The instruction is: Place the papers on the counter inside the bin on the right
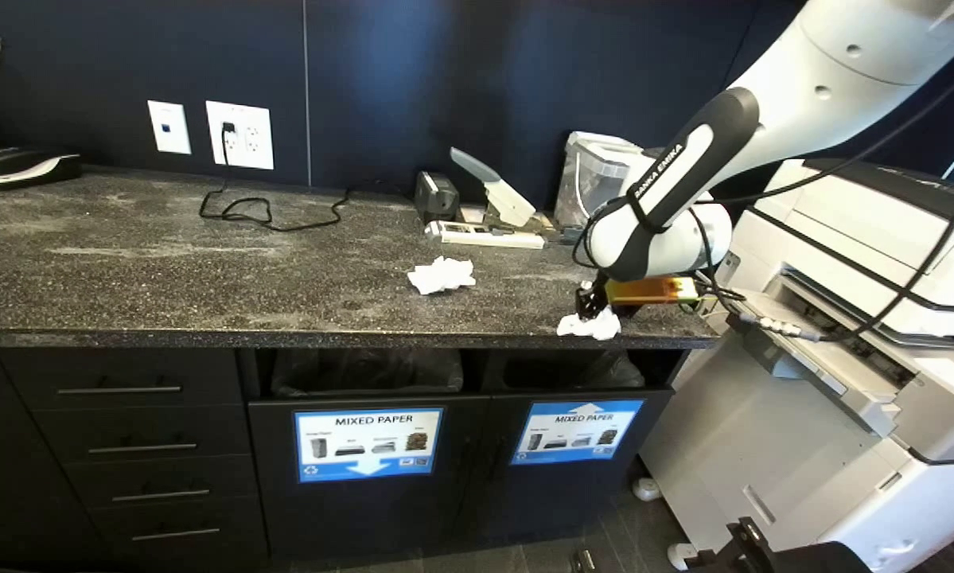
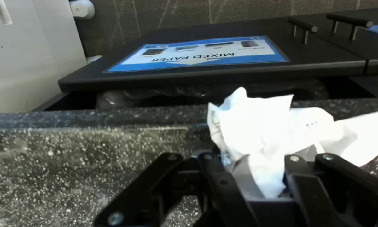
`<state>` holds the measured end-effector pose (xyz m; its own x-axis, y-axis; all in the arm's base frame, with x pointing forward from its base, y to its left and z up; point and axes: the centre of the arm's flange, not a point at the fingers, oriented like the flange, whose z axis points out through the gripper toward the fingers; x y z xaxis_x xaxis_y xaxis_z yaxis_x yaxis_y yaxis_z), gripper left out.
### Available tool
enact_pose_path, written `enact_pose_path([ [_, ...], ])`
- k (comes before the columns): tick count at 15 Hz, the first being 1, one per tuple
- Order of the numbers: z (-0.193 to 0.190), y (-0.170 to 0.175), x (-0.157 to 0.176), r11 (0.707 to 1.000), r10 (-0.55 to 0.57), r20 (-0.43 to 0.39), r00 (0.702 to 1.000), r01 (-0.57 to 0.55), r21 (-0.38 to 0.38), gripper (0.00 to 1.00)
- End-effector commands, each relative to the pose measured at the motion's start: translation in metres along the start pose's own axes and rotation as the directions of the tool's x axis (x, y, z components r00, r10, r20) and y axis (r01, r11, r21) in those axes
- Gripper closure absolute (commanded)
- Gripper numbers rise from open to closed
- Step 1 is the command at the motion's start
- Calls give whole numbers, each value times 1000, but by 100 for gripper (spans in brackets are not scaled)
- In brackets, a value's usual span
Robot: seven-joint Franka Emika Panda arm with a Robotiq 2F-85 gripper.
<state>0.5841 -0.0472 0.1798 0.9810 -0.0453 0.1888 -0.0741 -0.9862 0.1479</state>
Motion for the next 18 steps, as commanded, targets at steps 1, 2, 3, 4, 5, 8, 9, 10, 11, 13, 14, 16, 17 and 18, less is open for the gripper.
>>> enact_pose_path([
  [1,-35,13,-59,993,-30,-40,999,34,116,85],
  [2,-38,11,-69,989,-44,-42,998,50,142,85],
  [3,-41,10,-79,984,-60,-38,997,66,166,86],
  [4,-43,8,-88,978,-84,-27,996,88,187,86],
  [5,-44,3,-97,973,-110,-18,994,111,204,86],
  [8,-41,-10,-117,956,-162,-1,987,157,246,85],
  [9,-35,-16,-121,951,-174,0,985,168,258,86],
  [10,-29,-20,-125,949,-184,7,983,176,262,86],
  [11,-21,-25,-129,946,-192,15,981,181,270,87],
  [13,-4,-35,-135,950,-184,22,983,172,261,87],
  [14,4,-37,-137,956,-165,17,986,156,250,86],
  [16,19,-39,-140,961,-134,-7,991,131,242,85],
  [17,25,-40,-143,968,-108,-30,994,112,225,85],
  [18,31,-40,-145,972,-87,-55,995,97,214,85],
])
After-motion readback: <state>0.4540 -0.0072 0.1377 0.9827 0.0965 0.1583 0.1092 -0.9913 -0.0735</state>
